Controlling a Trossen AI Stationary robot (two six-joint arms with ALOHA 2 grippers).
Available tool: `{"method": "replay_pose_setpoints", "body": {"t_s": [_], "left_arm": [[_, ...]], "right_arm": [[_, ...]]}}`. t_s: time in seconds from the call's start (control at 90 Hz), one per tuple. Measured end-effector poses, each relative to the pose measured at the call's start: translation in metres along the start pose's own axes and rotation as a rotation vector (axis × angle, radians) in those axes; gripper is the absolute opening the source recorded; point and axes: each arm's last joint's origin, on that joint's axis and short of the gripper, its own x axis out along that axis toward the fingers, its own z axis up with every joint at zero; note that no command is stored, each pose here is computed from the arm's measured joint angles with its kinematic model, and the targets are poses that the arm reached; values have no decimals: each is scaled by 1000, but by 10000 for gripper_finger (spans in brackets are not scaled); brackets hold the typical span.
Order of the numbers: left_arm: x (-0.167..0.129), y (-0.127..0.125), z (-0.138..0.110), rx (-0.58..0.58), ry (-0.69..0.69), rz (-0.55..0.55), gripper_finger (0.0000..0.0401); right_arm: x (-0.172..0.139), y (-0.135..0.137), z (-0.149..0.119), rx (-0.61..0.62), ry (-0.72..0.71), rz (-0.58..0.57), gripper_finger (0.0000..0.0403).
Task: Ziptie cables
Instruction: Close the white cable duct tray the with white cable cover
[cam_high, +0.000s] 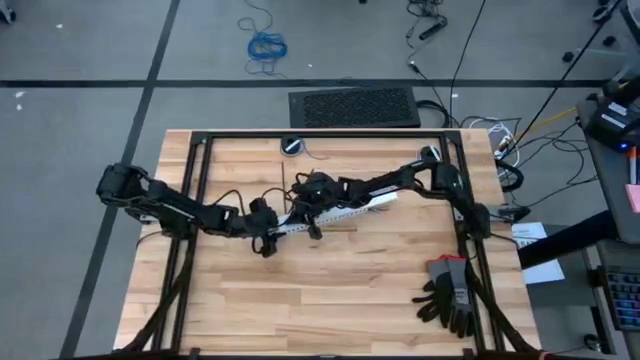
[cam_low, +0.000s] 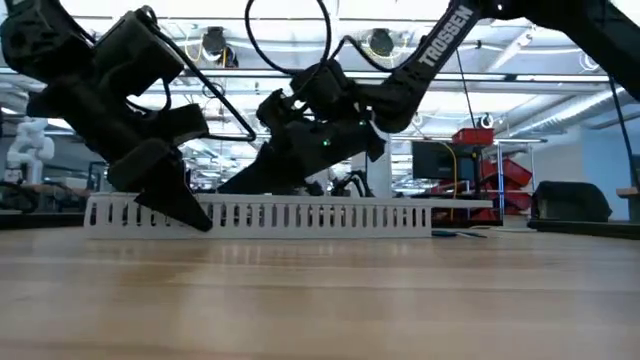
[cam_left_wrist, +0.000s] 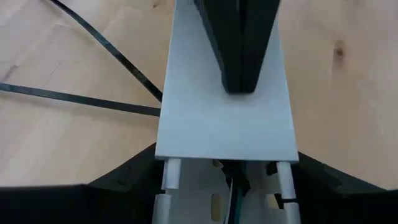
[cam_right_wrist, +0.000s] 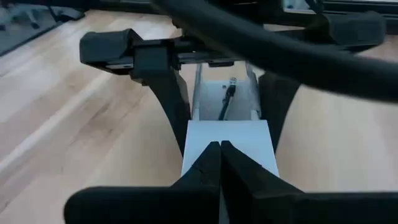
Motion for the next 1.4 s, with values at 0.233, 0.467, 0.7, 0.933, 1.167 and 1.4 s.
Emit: {"method": "replay_pose_setpoints", "body": {"t_s": [0.233, 0.467, 0.7, 0.933, 1.167, 1.4], "left_arm": [[0, 0, 0, 20, -1, -1, 243], [1, 0, 0, -2, 13, -11, 284], [-5, -1, 7, -13, 24, -11, 335], [-29, 0, 7, -22, 75, 2, 338], [-37, -9, -3, -13, -14, -7, 338], [-24, -12, -23, -19, -68, -8, 338]], "right_arm": [[4, 0, 4, -9, -17, 2, 0], [4, 0, 4, -4, -18, 3, 0], [4, 0, 3, -1, -17, 6, 0], [1, -4, 2, 31, -23, 43, 0], [1, -4, 2, 40, -23, 46, 0], [1, -4, 2, 49, -23, 47, 0]]}}
